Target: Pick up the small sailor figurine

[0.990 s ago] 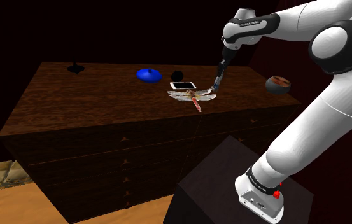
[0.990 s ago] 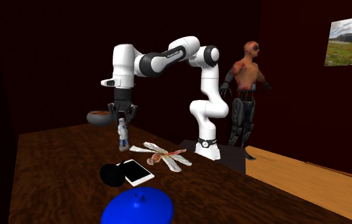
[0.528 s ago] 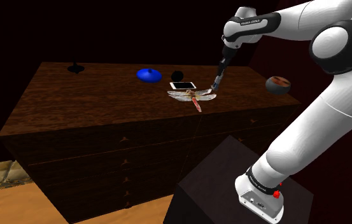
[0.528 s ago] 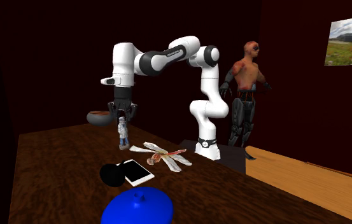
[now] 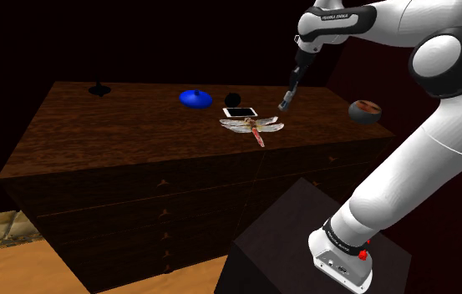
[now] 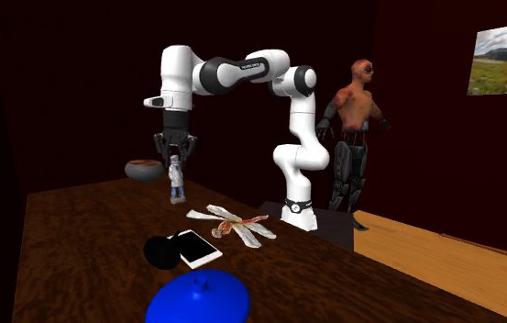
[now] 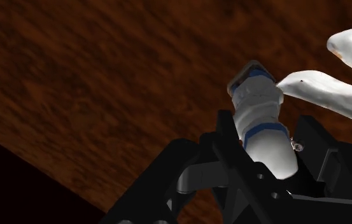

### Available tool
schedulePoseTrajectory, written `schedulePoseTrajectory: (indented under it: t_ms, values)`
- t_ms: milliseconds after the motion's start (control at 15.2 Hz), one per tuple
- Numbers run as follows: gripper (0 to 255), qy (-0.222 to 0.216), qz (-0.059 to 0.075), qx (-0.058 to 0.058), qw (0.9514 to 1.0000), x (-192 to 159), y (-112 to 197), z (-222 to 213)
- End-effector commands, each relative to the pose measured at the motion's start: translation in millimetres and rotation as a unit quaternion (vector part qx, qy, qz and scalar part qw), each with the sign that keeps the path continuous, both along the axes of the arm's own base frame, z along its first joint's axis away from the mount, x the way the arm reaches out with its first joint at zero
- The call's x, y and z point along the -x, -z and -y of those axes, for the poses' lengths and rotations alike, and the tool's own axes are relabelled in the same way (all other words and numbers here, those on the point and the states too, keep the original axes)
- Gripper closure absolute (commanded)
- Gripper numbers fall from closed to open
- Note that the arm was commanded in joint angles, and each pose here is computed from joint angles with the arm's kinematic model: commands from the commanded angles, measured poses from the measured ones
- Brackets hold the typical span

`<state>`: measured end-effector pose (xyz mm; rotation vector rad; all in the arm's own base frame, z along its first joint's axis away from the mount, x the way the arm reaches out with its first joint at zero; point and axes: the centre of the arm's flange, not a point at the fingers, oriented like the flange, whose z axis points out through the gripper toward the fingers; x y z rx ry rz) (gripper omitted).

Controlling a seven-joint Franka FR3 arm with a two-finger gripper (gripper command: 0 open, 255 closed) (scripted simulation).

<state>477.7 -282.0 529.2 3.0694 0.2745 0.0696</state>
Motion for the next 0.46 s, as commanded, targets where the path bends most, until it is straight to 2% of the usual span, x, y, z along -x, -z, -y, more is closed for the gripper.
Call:
schedulePoseTrajectory:
  t_ms: [0,264,396]
  values:
    - [255,0.000,0.000,0.000,1.0000,0,-10,-1]
    - [255,0.000,0.000,0.000,1.0000,0,-31,-1]
    - [255,0.000,0.000,0.000,1.0000,0,-32,-1]
